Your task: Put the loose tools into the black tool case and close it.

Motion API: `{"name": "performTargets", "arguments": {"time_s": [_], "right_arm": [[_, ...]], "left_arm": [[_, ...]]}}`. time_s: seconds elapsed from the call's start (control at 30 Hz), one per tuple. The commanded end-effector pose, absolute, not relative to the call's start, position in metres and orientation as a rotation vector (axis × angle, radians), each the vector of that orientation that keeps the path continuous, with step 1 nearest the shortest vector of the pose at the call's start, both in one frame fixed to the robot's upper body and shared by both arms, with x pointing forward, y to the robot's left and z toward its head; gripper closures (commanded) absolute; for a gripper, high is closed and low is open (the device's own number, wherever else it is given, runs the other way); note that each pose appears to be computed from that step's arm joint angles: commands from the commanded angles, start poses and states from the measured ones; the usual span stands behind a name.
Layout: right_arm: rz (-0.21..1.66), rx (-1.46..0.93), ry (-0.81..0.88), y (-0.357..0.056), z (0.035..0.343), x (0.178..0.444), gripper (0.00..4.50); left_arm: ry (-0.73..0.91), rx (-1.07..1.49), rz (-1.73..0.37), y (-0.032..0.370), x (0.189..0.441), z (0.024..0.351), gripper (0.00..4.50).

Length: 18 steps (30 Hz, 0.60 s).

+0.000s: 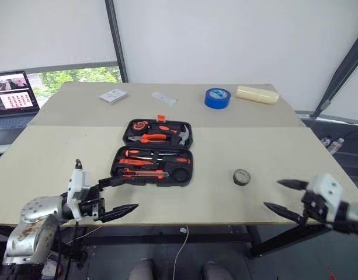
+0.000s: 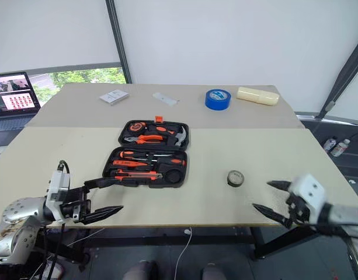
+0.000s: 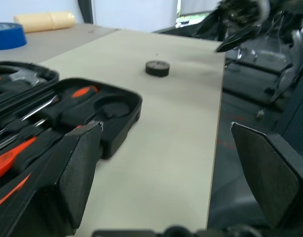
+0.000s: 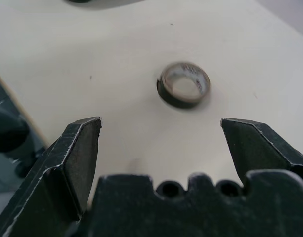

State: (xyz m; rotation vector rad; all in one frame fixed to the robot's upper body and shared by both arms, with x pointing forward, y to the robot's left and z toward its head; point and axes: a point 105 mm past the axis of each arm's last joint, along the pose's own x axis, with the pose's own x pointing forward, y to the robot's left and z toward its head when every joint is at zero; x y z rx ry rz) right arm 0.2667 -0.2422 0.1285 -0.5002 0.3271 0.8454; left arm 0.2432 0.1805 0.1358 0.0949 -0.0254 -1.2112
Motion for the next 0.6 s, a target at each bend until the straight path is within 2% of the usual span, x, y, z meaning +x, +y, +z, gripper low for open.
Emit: {"name": "performTargets", "arguments": {"time_s": [0.03, 0.17, 0.4, 0.5, 0.6], "right_arm": [[0.890, -0.533, 0.443, -0.232, 0.119, 0.280, 0.00], [0.904, -0.589, 0.494, -0.223, 0.118, 0.305, 0.00], [0.958, -0.650, 0.552, -0.212, 0.112, 0.320, 0.00], [0.967, -0.661, 0.553, -0.205, 0.110, 0.326, 0.72], [0.972, -0.663, 0.566, -0.204, 0.108, 0.328, 1.84]], "left_arm": [[-0.052, 0.100, -1.228, 0.169, 0.241, 0.141, 0.05], [-0.052, 0.103, -1.232, 0.163, 0.239, 0.138, 0.05], [-0.057, 0.115, -1.201, 0.165, 0.239, 0.139, 0.05], [-0.058, 0.121, -1.188, 0.167, 0.239, 0.139, 0.00], [-0.058, 0.124, -1.181, 0.168, 0.239, 0.139, 0.00]]}}
